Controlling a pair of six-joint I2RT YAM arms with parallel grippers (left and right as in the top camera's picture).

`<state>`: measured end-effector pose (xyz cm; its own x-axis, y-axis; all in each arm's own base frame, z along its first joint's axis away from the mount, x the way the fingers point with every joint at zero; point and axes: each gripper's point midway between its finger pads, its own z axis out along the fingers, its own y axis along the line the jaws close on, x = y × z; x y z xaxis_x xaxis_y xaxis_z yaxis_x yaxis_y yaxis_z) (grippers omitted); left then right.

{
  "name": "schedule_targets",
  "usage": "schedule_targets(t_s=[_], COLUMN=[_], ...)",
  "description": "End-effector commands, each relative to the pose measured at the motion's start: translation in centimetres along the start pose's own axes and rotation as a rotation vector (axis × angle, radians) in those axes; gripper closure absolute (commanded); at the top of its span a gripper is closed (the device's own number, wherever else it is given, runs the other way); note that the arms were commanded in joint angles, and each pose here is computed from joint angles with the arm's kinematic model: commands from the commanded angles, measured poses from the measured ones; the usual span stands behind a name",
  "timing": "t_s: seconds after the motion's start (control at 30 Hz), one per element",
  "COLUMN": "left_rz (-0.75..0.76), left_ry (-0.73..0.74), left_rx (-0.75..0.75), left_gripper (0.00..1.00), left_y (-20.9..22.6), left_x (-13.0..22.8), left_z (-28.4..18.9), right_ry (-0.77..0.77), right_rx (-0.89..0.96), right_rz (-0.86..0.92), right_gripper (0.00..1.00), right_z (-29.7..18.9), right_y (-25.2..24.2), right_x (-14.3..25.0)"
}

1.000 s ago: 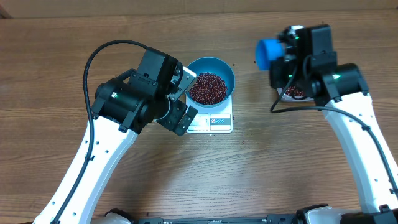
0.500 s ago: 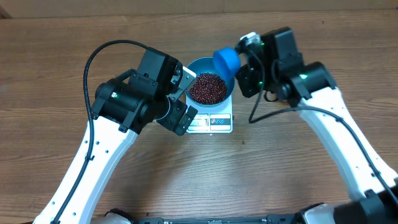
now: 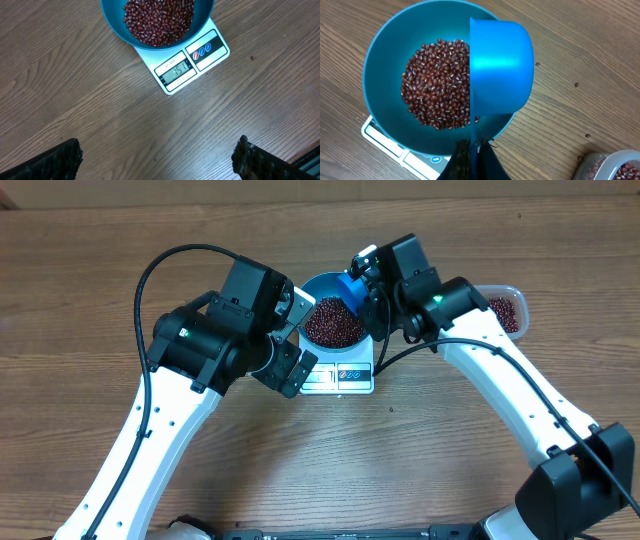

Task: Scoop item into bowl and weigh 150g on scale
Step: 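Carry the scoop back over the teal bowl with the right gripper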

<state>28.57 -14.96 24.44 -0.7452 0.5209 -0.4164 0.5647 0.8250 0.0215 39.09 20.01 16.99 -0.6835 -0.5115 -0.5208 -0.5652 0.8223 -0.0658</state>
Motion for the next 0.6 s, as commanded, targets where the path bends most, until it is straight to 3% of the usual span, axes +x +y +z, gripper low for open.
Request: schedule_targets(t_s=[0.0,0.57], left_rz=[0.012,0.012], left_ry=[-0.002,-0.002], left_rx=[0.009,0.009], left_gripper=[0.01,0.00], left_y=[-0.1,-0.1], left_x=[0.0,0.0], left_z=[0.0,0.0], right_ry=[0.011,0.106], right_rx=[0.034,0.091], right_rz=[-0.051,-0.119], right_gripper=[0.96,0.96], right_z=[0.6,2.7], right_y=[0.4,1.9], right_x=[-0.1,1.6])
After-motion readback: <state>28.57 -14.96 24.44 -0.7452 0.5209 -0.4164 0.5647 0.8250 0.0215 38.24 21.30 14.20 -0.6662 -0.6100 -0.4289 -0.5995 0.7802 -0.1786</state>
